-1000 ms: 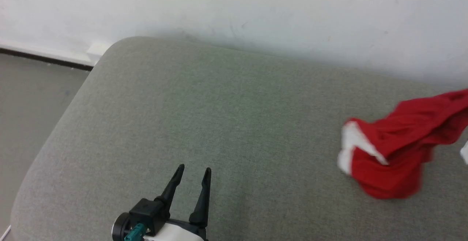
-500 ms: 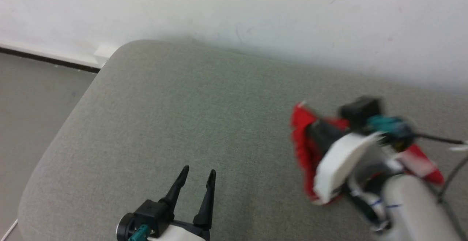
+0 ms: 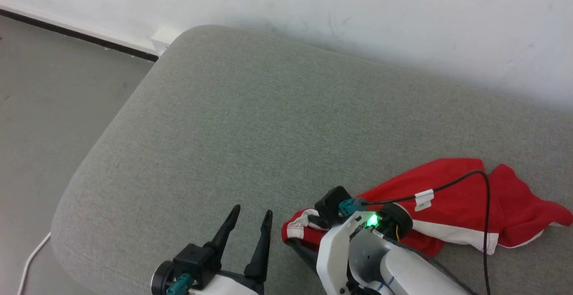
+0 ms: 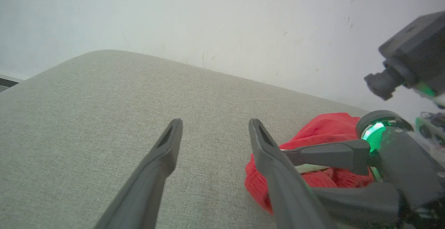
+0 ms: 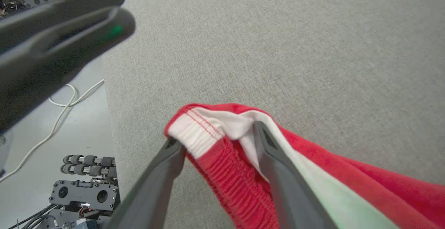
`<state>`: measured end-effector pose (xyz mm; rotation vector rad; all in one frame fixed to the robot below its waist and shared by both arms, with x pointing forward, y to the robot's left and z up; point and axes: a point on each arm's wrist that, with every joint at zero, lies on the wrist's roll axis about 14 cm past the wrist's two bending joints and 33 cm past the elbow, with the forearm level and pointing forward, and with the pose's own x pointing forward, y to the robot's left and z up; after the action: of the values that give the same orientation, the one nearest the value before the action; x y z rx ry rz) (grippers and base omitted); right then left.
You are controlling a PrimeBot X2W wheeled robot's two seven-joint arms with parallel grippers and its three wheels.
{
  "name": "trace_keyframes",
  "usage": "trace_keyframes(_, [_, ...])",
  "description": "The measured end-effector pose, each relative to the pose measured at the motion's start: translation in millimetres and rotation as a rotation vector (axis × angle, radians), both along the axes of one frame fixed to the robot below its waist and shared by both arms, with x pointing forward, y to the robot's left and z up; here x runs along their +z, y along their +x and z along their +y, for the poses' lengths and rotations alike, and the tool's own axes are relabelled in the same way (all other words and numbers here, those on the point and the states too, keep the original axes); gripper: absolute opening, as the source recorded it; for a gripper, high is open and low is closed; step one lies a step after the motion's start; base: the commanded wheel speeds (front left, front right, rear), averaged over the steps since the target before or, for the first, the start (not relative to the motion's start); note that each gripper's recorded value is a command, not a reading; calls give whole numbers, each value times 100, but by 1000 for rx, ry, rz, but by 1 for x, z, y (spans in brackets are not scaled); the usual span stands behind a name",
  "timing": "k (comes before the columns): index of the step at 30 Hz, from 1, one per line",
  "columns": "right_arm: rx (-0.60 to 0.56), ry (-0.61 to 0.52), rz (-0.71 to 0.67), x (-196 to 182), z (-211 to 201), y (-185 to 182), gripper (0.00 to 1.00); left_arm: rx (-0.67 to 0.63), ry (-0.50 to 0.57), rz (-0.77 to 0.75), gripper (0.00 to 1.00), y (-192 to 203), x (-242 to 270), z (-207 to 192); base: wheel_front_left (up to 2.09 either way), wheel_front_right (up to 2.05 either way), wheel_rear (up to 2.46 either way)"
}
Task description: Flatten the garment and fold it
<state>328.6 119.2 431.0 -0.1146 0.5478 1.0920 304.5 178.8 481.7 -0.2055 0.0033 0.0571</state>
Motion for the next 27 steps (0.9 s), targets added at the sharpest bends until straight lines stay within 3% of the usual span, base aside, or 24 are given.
trace_keyframes(6, [-17, -2, -5, 4, -9, 6, 100, 17, 6, -13, 100, 0, 4, 6, 0, 0, 0])
trace_keyframes(13, [-175, -42, -116, 30, -75, 49, 100, -12, 15, -58, 100, 8, 16, 1, 0, 0, 0])
trace_keyframes(16, [-290, -37, -188, 51, -117, 70, 100, -26, 14, -77, 100, 11, 21, -2, 0, 0, 0])
trace_keyframes(22, [-608, 178, -424, 125, -203, 101, 100, -45, 7, -115, 100, 20, 32, -6, 0, 0, 0])
trace_keyframes(27, [-816, 232, -493, 119, -261, 82, 100, -78, 3, -120, 100, 27, 34, -15, 0, 0, 0])
